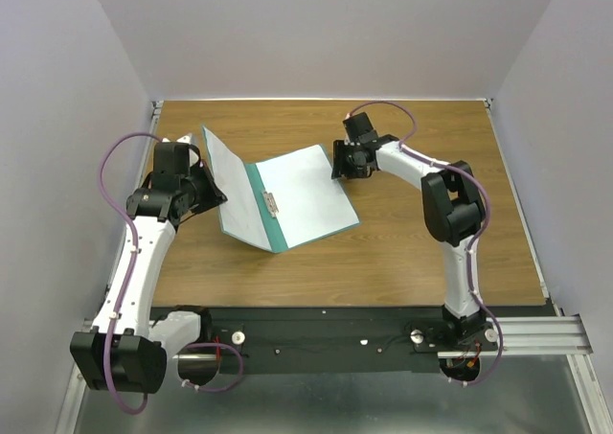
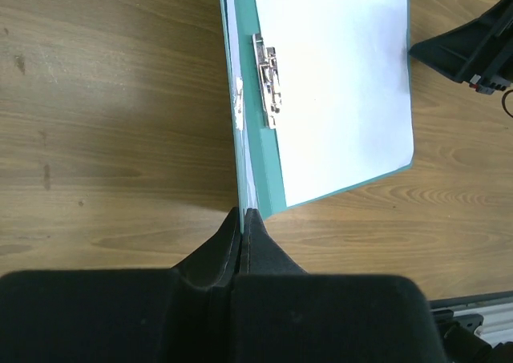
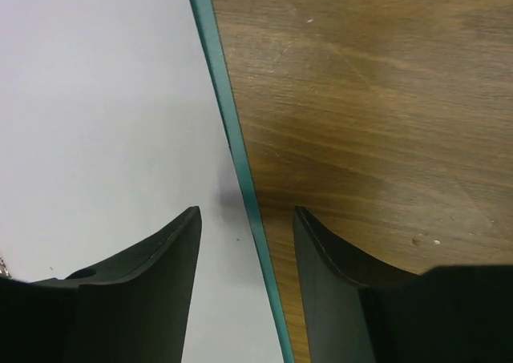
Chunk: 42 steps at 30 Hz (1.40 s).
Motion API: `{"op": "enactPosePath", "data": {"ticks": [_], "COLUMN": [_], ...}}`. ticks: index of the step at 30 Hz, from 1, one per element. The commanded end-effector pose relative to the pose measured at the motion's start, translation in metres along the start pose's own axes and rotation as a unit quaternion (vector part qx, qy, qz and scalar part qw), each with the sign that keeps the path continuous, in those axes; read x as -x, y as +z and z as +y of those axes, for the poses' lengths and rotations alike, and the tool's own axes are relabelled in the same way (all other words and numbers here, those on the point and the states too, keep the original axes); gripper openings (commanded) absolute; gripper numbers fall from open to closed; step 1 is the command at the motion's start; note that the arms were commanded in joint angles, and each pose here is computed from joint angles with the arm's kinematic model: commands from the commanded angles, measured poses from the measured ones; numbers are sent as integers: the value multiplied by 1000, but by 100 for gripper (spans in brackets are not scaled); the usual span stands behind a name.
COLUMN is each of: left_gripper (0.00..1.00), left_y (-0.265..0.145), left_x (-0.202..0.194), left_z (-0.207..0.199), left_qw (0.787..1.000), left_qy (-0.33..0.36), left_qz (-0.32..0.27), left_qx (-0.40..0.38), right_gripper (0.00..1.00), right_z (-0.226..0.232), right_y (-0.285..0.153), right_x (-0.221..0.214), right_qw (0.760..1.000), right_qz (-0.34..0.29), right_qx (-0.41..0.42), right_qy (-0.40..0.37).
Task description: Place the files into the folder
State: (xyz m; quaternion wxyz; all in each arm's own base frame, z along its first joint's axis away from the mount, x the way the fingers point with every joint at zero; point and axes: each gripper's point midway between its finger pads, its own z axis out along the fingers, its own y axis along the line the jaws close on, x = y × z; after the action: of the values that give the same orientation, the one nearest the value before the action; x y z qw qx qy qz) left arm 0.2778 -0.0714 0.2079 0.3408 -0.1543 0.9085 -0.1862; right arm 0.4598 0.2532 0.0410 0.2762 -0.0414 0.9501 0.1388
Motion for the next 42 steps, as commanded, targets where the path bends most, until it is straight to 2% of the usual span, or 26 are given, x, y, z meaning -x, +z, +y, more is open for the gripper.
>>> {"op": "enactPosePath", "data": {"ticks": [1,7,13,17,19,24,26,27,29,30,32,33,34,42], "left_gripper": [0,0,0,0,0,0,11,22,38,50,63,75,82,85], "left_y": [0,-1,1,14,21,57,72,76,87,90,99,102,104,124], "left_x": [8,21,32,32,18,3,-2,-2,-1,0,-2,-2,0,-4], "left_z": [3,-7,-22,-61,-95,-140,-151,-154,-161,-164,-169,-171,-174,-185], "left_qw": [1000,1000,1000,997,994,988,987,987,986,986,984,983,983,981], "left_qy": [8,11,14,24,39,54,59,61,63,63,63,67,68,89], "left_qz": [-6,-16,-24,-24,-8,21,26,26,23,22,27,27,25,31], "left_qx": [14,2,-14,-64,-101,-143,-149,-147,-150,-155,-165,-169,-171,-170], "right_gripper": [57,49,49,48,48,47,47,47,47,47,47,47,47,47], "right_z": [18,19,14,14,16,14,13,11,8,9,9,10,9,-19], "right_y": [13,19,27,30,30,27,23,22,20,19,18,14,12,-13], "right_x": [-15,-33,-48,-54,-56,-56,-55,-55,-53,-52,-51,-46,-44,-13], "right_qw": [998,996,996,995,994,995,996,996,997,997,996,997,997,997], "right_qz": [26,49,66,74,75,72,68,67,60,60,58,52,48,4], "right_qx": [54,69,67,71,75,67,63,58,49,49,49,52,49,21], "right_qy": [-18,-11,-10,-2,0,13,18,20,25,28,35,34,35,69]}}
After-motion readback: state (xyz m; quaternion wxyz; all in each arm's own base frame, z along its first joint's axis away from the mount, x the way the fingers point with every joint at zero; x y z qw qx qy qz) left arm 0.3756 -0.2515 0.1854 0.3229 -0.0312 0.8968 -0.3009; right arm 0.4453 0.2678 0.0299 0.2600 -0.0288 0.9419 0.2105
